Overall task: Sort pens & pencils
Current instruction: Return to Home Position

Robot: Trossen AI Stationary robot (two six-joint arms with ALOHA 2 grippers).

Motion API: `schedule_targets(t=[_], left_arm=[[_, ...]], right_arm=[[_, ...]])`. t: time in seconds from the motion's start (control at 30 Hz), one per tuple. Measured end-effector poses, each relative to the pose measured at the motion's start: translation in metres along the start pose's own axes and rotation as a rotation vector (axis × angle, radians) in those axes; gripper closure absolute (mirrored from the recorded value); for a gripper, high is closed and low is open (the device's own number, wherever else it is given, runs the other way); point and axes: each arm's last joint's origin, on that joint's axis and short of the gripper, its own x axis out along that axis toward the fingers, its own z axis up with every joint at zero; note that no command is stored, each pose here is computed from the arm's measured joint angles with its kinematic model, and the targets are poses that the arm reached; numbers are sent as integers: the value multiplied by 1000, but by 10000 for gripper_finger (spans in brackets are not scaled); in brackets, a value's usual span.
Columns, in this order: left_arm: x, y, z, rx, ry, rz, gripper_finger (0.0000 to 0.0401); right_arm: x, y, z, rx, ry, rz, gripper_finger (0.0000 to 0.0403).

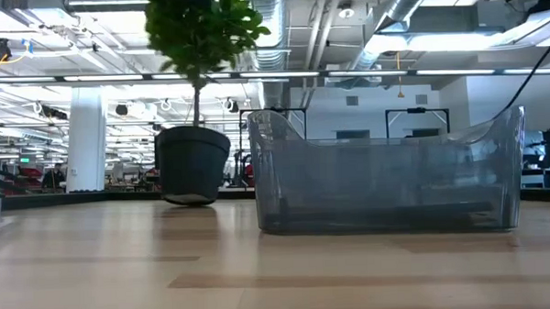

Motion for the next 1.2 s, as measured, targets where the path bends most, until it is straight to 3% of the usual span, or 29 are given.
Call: schedule_targets(t=[0.2, 0.33, 0.53, 0.9, 1.2], left_arm=[[-5, 17, -49, -78, -203, 145, 333], [-6, 26, -78, -104, -227, 213, 333], [-8, 26, -97, -129, -239, 141, 333], [-3, 14, -110, -162, -171, -54, 333], [-14, 8, -131, -164, -206, 54, 333]], right_arm=[[13, -23, -34, 34, -37, -121, 264], [18, -38, -57, 86, -63, -181, 265], [23, -41, -89, 156, -69, -183, 264], [33, -29, -129, 146, -159, -234, 264], [33, -25, -142, 170, -182, -197, 266]])
